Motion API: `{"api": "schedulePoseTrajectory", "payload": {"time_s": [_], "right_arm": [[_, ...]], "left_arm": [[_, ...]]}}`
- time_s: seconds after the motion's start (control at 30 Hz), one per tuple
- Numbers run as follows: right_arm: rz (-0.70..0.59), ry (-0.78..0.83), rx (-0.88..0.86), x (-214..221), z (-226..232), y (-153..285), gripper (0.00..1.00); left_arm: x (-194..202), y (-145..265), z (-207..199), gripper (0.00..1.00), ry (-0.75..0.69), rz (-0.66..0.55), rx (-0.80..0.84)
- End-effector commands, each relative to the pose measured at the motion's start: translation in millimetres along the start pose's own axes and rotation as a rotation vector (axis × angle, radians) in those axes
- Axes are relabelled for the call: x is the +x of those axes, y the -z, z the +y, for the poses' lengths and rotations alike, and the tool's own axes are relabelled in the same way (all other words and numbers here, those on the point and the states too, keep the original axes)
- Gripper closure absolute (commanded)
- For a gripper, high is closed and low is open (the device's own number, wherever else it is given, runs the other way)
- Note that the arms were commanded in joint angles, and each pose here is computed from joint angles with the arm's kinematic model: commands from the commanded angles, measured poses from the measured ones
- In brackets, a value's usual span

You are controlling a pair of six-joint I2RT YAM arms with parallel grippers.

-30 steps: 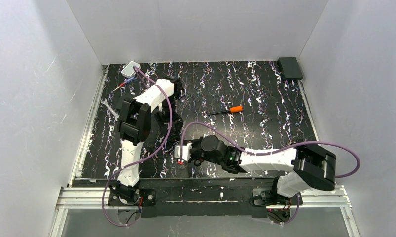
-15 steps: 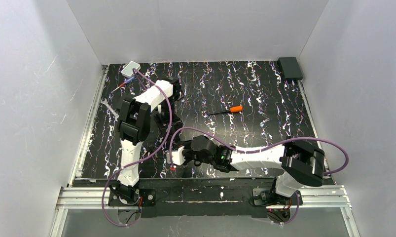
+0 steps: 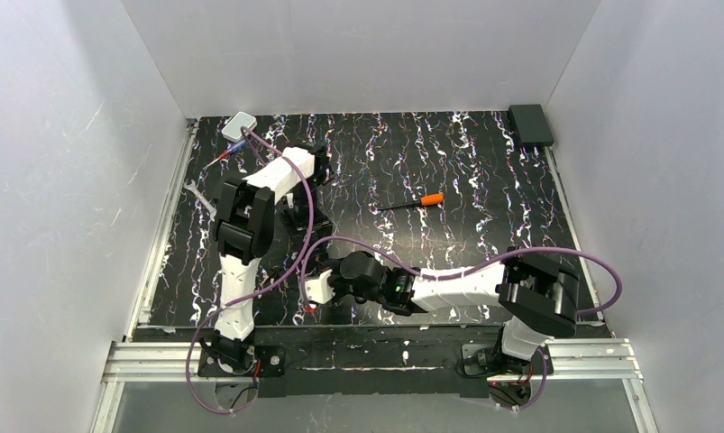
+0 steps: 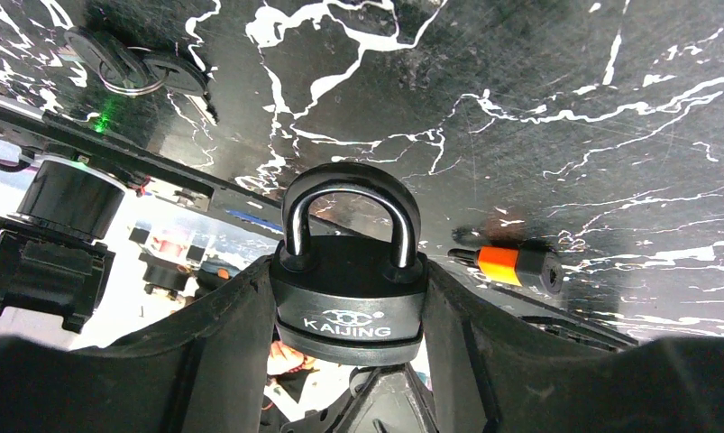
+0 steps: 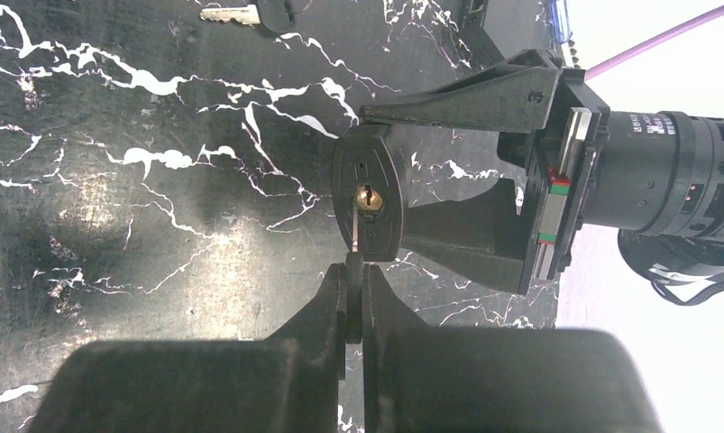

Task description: Unlock with the key

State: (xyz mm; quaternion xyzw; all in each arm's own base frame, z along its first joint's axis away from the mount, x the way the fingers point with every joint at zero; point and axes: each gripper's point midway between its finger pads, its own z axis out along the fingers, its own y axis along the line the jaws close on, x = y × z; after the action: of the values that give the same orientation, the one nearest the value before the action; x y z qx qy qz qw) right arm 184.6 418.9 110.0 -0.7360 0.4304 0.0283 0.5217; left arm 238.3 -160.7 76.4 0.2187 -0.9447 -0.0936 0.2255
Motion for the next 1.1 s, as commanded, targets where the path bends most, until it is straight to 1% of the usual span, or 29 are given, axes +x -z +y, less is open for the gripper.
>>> {"api": "schedulePoseTrajectory", "payload": {"time_s": [0.0,0.33,0.67,0.9,1.07], "right_arm": [[-0.032,-0.017,0.067,-17,-22,-4,0.99],[-0.040,-0.034,0.096,-23,-31,-3,0.99],[-0.034,-0.051,0.095,-20,-26,-8,0.99],[-0.060,-0.057,0.063,-26,-19,-7,0.99],[-0.049,-0.058,0.073,-23,-19,-7,0.99]], "left_arm": [[37,12,35,1.00,0.020,0.158,-0.127],[34,8,35,1.00,0.026,0.170,-0.142],[33,8,34,1.00,0.027,0.173,-0.138],[32,7,35,1.00,0.037,0.182,-0.145],[32,6,35,1.00,0.044,0.182,-0.147]]}}
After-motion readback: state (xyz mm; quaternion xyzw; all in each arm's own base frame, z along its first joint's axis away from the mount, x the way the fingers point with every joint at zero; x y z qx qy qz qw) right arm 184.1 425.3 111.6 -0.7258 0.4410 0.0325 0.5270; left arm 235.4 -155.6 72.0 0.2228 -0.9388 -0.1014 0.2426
